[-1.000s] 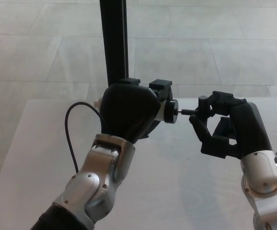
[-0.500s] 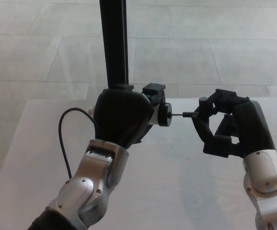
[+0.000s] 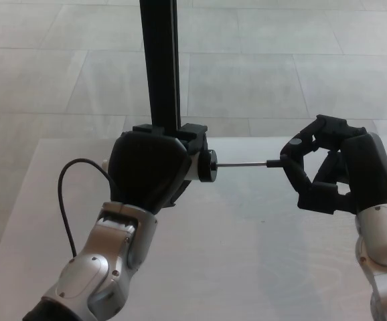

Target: The robot uses its left hand to lift the air pump kept on the middle of the desk and use the right hand to pull out the handle

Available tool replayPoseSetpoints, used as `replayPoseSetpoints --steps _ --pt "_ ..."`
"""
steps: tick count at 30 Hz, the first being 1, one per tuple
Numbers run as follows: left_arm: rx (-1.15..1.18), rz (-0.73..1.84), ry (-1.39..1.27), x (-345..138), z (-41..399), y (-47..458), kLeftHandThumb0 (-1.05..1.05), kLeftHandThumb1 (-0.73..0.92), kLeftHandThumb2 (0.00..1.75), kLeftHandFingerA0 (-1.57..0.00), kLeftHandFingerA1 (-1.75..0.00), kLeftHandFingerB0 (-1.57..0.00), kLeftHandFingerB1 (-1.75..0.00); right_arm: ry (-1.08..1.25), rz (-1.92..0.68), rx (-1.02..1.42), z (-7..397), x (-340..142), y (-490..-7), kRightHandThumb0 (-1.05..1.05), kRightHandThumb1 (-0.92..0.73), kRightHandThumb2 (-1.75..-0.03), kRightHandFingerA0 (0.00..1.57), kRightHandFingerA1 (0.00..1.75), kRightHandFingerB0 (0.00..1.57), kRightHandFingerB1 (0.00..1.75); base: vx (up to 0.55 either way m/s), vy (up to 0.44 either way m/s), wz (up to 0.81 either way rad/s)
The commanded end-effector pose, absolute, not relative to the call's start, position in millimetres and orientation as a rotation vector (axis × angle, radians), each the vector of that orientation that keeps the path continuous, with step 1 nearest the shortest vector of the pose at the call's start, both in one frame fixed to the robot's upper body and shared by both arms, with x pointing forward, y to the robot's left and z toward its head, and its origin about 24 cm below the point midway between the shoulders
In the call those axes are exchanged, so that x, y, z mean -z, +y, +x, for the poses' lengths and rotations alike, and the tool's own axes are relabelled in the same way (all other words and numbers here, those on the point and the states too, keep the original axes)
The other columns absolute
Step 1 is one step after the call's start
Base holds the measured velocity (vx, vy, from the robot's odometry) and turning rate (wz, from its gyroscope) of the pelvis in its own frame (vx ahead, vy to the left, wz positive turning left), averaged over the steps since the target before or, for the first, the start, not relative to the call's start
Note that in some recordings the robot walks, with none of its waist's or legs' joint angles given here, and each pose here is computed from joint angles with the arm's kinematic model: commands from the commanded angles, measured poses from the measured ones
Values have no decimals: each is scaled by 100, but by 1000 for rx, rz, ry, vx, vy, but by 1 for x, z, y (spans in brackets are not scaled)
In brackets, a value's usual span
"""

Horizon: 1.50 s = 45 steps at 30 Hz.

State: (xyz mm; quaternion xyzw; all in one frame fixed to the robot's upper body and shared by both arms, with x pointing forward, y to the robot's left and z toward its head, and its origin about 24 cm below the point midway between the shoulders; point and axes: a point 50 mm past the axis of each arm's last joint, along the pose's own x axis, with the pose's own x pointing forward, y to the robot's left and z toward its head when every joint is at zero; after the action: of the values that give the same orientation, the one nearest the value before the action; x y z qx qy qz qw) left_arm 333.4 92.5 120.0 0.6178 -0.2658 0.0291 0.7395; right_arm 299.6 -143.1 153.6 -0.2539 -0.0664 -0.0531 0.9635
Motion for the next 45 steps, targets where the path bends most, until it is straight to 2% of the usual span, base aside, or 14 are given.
replayPoseSetpoints --steps 1,9,10,11,12,17,21,22,27,32,34,36,38,45 --pt "-54 1409 -558 -110 332 107 -16 53 97 -87 -163 -76 -139 -179 -533 146 300 -166 -151 -18 -49 -109 117 132 93 112 0 0 0" --pt "-72 1428 -556 -109 330 115 -16 49 100 -86 -163 -82 -139 -171 -535 148 299 -165 -155 -20 -49 -109 117 134 94 114 0 0 0" --pt "-77 1414 -555 -109 330 116 -16 49 102 -85 -165 -82 -142 -170 -544 149 300 -165 -156 -10 -52 -105 91 171 83 138 0 0 0" --pt "-76 1410 -555 -108 330 117 -15 50 102 -83 -167 -80 -144 -169 -548 148 300 -164 -157 -10 -52 -106 91 171 82 138 0 0 0" --pt "-81 1412 -551 -109 330 119 -16 50 103 -83 -166 -80 -145 -168 -552 148 299 -163 -157 -22 -48 -108 118 136 95 117 0 0 0" --pt "-97 1408 -526 -111 331 125 -16 51 106 -86 -165 -77 -141 -162 -560 153 298 -160 -159 -22 -48 -107 118 135 96 115 0 0 0" --pt "-113 1369 -497 -114 332 131 -17 52 104 -87 -152 -85 -132 -149 -554 159 298 -157 -162 -22 -48 -108 118 136 97 118 0 0 0" --pt "-108 1346 -466 -114 332 132 -16 57 101 -84 -163 -79 -139 -148 -554 158 298 -156 -162 -23 -47 -106 118 135 98 117 0 0 0" --pt "-111 1336 -471 -119 332 129 -16 55 99 -82 -169 -76 -146 -147 -560 151 298 -154 -159 -22 -46 -102 118 134 98 117 0 0 0" --pt "-128 1314 -495 -126 334 123 -13 52 110 -89 -167 -77 -140 -151 -566 148 296 -149 -159 -21 -46 -107 118 137 99 121 0 0 0" --pt "-131 1303 -488 -126 334 124 -13 48 110 -85 -171 -77 -150 -146 -575 156 295 -149 -161 -21 -47 -106 118 137 97 120 0 0 0" --pt "-131 1299 -491 -127 334 125 -10 49 103 -85 -169 -69 -142 -138 -578 160 295 -149 -162 -22 -48 -106 118 136 95 118 0 0 0" --pt "-136 1279 -508 -126 333 128 -11 49 105 -83 -169 -78 -146 -135 -568 157 295 -148 -164 -22 -49 -106 118 136 95 118 0 0 0" --pt "-139 1289 -488 -124 332 132 -15 55 97 -82 -169 -76 -144 -138 -584 155 295 -147 -166 -21 -50 -104 117 134 94 114 0 0 0"
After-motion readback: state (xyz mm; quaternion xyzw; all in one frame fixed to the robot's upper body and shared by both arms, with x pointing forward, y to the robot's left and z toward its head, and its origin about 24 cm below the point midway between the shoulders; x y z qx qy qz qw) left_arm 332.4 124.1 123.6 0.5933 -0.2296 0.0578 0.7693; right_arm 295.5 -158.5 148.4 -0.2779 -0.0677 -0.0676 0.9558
